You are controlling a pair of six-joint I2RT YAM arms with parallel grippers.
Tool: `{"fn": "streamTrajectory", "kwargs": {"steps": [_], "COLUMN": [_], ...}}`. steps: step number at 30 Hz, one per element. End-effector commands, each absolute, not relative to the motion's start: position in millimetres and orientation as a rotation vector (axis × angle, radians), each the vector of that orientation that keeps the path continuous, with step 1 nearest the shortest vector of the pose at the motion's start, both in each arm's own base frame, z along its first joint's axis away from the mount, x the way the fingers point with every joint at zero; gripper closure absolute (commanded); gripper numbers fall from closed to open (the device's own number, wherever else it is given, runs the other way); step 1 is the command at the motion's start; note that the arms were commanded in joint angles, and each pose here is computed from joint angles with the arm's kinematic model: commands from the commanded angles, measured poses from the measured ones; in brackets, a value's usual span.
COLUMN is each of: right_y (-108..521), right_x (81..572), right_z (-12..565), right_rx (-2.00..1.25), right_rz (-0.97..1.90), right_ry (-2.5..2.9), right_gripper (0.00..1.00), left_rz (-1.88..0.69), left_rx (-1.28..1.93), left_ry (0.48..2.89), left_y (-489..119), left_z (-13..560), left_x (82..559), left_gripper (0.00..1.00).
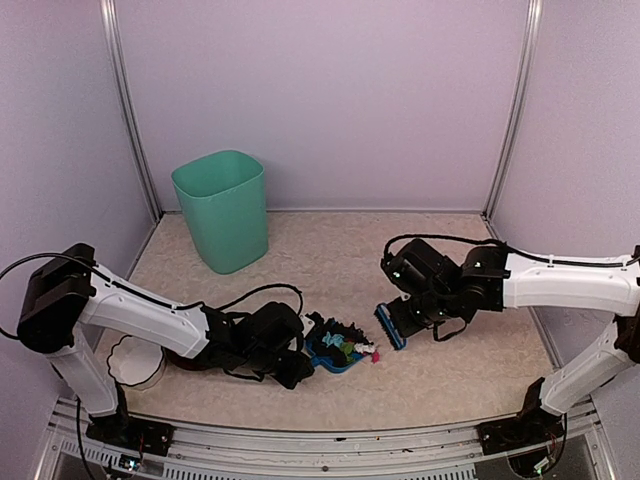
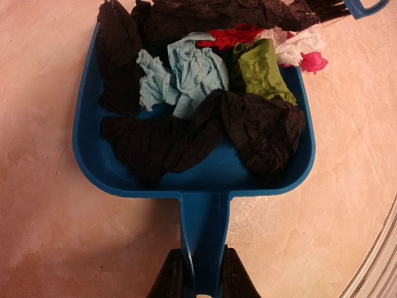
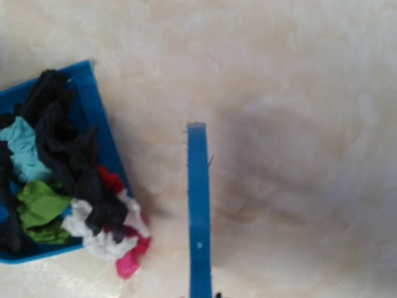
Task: Sweep away the paper scraps from the table
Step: Sweep the paper scraps into the dustpan.
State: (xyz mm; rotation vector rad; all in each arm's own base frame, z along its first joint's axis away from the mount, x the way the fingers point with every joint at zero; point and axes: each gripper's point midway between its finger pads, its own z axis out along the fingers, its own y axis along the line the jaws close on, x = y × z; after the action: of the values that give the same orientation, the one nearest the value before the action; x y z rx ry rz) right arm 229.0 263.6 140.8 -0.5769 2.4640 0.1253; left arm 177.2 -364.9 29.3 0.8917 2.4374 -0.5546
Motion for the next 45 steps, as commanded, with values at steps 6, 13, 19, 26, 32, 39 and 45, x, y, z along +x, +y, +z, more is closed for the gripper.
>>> {"fn": "streamTrajectory", "kwargs": {"steps": [6, 13, 19, 26, 32, 39, 45], "right_y": [284.9, 301.1, 314.3, 331.4, 326.4, 296.2, 261.5], "right_x": [222.7, 228.6, 231.5, 230.8, 231.4, 234.0, 228.4], "right_z": [147.2, 158.8, 169.1, 176.3, 169.9, 174.6, 172.2], "right_rx": [-0.323, -0.308, -0.335, -0.364, -0.369, -0.312, -0.258], "right_rz": [0.392, 0.471, 0.510, 0.572, 0.513, 0.387, 0.263], "right_ry": [2.459, 2.411, 2.378, 2.347, 2.364, 2.355, 2.375], "right_gripper": [1.00, 1.00, 1.00, 1.00, 1.00, 1.00, 1.00], "left_rz": [-0.517, -0.495, -0.492, -0.498, -0.492, -0.487, -0.478], "left_rx": [0.926, 0.935, 0.944, 0.948, 0.944, 0.940, 0.938], "left_ry": [2.484, 2.488, 2.487, 2.485, 2.483, 2.486, 2.489], "left_y": [-362.5, -361.8, -362.9, -363.6, -361.8, -359.8, -358.0], "left_z": [20.4, 18.0, 17.5, 16.0, 16.2, 14.1, 13.8], "left_x": [166.6, 162.2, 158.0, 155.9, 155.5, 155.4, 155.6], "left_gripper": [1.00, 1.00, 1.00, 1.00, 1.00, 1.00, 1.00]}}
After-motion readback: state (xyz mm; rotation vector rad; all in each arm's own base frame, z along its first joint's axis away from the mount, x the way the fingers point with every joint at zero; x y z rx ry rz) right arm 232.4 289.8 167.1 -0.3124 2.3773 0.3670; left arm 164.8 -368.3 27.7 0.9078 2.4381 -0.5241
